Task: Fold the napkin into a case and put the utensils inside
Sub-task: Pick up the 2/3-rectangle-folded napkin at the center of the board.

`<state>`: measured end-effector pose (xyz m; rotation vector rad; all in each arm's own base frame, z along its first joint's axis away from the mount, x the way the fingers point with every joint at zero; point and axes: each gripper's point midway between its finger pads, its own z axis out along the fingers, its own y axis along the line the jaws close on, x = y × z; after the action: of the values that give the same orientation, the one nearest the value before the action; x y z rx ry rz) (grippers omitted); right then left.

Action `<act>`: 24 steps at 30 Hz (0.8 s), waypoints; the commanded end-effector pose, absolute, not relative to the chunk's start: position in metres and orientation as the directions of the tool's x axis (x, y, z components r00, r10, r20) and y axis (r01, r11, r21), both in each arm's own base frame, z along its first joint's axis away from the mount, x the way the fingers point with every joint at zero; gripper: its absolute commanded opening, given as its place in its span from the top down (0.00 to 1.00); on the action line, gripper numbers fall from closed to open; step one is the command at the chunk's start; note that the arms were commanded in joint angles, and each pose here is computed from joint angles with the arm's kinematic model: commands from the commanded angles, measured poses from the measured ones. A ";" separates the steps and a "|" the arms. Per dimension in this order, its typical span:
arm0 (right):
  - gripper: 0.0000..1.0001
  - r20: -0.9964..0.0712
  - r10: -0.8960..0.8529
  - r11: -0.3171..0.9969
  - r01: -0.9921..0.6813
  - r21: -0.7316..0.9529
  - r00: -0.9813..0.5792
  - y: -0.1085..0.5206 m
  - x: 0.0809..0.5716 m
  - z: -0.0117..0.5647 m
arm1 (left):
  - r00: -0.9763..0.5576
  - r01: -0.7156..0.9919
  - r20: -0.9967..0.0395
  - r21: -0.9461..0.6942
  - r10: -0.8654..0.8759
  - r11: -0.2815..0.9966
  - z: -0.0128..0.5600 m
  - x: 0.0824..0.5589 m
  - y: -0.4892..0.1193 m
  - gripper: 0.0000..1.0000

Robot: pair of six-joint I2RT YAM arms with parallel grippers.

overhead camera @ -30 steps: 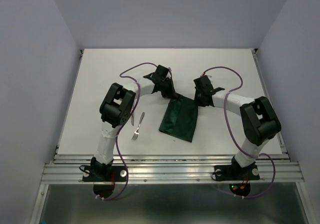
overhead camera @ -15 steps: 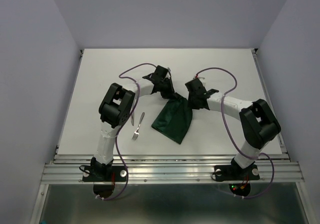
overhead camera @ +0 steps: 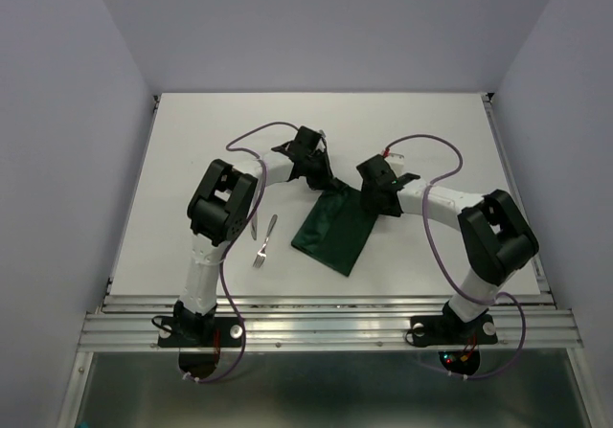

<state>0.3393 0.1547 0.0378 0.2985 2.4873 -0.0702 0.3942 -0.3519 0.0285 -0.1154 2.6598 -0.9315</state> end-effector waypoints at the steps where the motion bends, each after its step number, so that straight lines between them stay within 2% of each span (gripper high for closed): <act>1: 0.31 -0.599 0.260 0.958 0.280 0.061 -0.758 0.143 0.332 0.048 | -0.956 -0.034 -0.230 -0.534 -0.184 0.845 0.010 0.378 -0.326 1.00; 9: 0.36 -0.501 0.426 0.892 0.257 0.372 -0.753 0.173 0.322 0.045 | -0.957 -0.040 -0.223 -0.535 -0.187 0.844 0.008 0.377 -0.327 1.00; 10: 0.39 -0.489 0.438 0.881 0.252 0.400 -0.755 0.178 0.321 0.045 | -0.958 -0.040 -0.218 -0.537 -0.184 0.843 0.007 0.376 -0.328 1.00; 19: 0.56 -0.457 0.488 0.862 0.328 0.387 -0.744 0.174 0.319 0.017 | -0.958 -0.034 -0.220 -0.547 -0.184 0.836 0.011 0.379 -0.331 1.00; 24: 0.62 -0.468 0.478 0.874 0.350 0.337 -0.743 0.164 0.317 0.008 | -0.960 -0.036 -0.214 -0.544 -0.181 0.838 0.009 0.378 -0.331 1.00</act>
<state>0.3235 0.1744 0.0263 0.5727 2.4580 0.3862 0.3940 -0.3519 0.0283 -0.1384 2.6635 -0.9330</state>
